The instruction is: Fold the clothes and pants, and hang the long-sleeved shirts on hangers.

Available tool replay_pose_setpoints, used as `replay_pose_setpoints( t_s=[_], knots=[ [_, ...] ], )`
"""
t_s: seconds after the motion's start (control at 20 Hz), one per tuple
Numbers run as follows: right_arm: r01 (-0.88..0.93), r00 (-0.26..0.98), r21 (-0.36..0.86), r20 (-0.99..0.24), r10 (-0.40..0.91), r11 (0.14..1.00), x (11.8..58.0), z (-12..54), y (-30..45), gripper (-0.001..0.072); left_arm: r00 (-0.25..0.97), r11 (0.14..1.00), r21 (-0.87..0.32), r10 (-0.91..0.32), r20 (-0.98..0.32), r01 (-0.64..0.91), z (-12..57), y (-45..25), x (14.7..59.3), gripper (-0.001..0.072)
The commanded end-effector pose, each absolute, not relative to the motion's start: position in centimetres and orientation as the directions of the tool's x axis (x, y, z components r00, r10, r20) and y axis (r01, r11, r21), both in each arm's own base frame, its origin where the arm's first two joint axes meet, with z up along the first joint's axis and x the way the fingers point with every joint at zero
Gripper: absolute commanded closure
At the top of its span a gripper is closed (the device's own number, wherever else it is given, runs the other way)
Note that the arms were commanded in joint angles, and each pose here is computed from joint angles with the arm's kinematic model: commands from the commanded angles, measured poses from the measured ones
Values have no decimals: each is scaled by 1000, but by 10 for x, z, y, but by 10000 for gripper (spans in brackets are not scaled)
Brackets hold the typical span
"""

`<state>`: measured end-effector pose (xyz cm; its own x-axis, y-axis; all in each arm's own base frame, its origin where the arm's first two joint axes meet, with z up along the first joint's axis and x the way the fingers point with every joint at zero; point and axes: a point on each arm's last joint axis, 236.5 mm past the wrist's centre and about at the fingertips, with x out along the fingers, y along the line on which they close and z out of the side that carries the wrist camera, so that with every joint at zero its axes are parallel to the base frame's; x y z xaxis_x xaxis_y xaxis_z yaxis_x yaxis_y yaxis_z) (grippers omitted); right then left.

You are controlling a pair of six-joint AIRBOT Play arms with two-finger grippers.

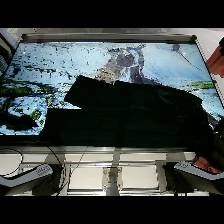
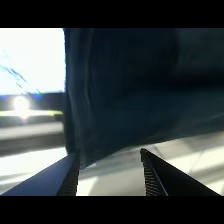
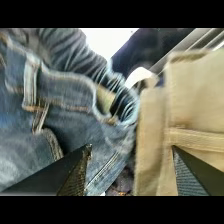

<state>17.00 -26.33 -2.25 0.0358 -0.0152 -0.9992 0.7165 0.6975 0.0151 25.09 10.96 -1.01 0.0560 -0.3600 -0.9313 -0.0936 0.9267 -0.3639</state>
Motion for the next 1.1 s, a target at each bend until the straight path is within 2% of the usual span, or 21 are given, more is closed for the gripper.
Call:
replay_pose_setpoints(
  t_s=[0.0,0.1,0.15,0.25,0.3,0.35,0.5,0.6,0.65,0.7,0.85,1.05],
  knots=[
    [746,114,19,-989,-99,666,191,12,-287,139,196,951,-277,-249,-949,-136,41,136,292,267],
    [748,201,67,-971,-129,660,212,32,-295,139,315,960,-231,-173,-933,-158,78,152,319,239],
    [745,257,107,-957,-136,659,225,42,-296,140,397,955,-257,-180,-900,-149,96,147,339,212],
    [726,346,186,-931,-117,662,249,49,-291,140,553,922,-384,-294,-780,-53,124,112,389,212],
    [709,358,202,-928,-98,675,258,47,-285,140,580,895,-446,-370,-725,13,127,85,413,212],
    [683,359,202,-930,-81,702,267,43,-279,140,567,871,-487,-430,-702,57,117,59,433,212],
    [623,359,200,-932,-49,756,292,35,-260,140,383,846,-516,-524,-761,133,44,-15,470,211],
    [591,371,193,-927,-51,783,306,35,-252,141,277,843,-536,-528,-803,51,-7,-37,485,201],
    [579,375,192,-926,-50,792,310,36,-248,141,246,834,-551,-536,-808,7,-25,-42,492,166],
    [569,377,192,-925,-46,800,314,36,-244,141,224,826,-563,-543,-809,-30,-39,-44,497,134],
    [553,379,194,-925,-37,810,319,36,-238,141,201,814,-577,-556,-807,-66,-60,-45,503,135],
    [553,377,195,-925,-35,810,318,36,-237,141,182,851,-517,-495,-850,-97,-72,-24,497,136]
  ],
)
